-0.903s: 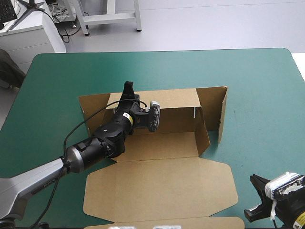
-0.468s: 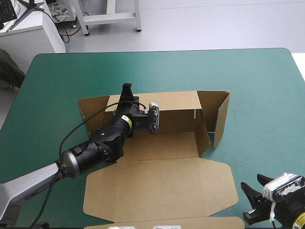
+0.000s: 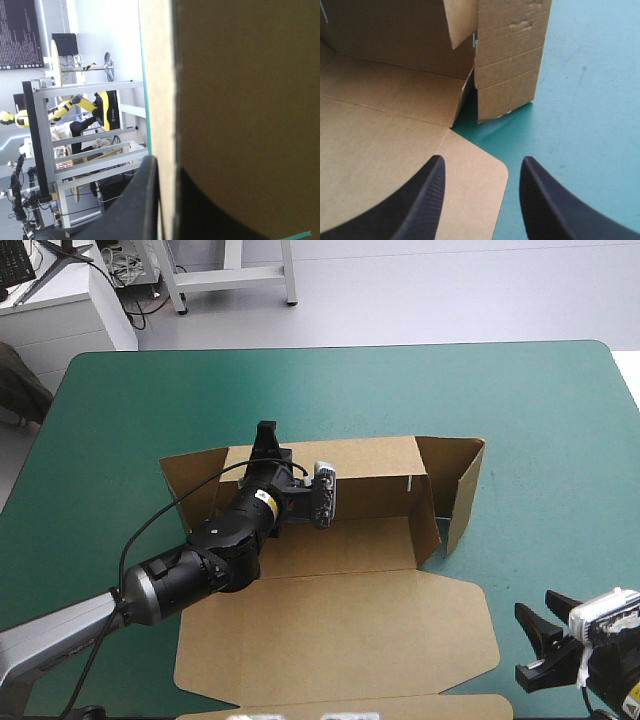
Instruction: Fold the box
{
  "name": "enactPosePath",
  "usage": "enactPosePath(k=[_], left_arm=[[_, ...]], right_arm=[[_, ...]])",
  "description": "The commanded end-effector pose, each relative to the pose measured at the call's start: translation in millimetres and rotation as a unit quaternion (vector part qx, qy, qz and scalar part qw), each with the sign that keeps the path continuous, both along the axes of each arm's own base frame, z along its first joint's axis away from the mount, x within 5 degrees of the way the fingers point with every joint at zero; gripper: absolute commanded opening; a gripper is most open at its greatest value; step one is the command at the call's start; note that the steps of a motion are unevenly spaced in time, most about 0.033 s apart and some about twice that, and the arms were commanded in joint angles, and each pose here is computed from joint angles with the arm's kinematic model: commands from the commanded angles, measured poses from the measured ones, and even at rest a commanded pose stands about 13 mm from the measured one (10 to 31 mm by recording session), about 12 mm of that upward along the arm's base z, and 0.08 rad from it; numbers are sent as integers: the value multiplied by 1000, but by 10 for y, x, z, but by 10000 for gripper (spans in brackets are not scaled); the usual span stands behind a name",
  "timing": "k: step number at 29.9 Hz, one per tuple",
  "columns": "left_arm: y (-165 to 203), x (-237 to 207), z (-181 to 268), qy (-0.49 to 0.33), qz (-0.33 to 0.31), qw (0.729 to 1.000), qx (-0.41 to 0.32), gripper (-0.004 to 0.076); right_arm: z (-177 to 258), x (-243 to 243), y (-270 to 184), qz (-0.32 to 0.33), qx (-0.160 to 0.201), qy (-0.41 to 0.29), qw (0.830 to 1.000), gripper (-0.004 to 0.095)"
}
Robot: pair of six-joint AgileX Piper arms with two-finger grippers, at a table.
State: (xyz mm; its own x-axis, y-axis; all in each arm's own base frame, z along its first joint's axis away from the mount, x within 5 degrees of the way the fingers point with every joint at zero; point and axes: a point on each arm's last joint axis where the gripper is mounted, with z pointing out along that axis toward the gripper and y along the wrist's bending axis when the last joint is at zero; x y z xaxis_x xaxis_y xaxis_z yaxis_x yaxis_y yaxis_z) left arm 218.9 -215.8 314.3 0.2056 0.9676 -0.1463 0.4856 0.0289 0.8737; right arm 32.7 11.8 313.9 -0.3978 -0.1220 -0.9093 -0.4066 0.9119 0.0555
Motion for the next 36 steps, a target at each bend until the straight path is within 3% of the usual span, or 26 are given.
enactPosePath(k=[1, 8, 23, 28, 33, 36], left_arm=[[-31, -76, 124, -3, -18, 999, -31, -10], [-8, -72, 116, 0, -5, 1000, -26, -10], [-144, -253, 98, 12, -28, 999, -25, -10], [-116, -247, 90, 14, -13, 1000, -17, -10], [-112, -246, 90, 14, -11, 1000, -16, -10], [-112, -246, 90, 14, -11, 1000, -16, -10]], right_arm=[[295, 157, 61, -7, -3, -34, 999, 426], [626, 621, 238, -23, -77, -26, 996, 427], [1514, 1754, 771, -51, -125, -18, 991, 426], [1550, 2236, 819, -44, -113, 29, 992, 426], [1407, 2690, 760, -1, -72, 91, 993, 431], [1275, 2896, 721, 18, -74, 112, 991, 431]])
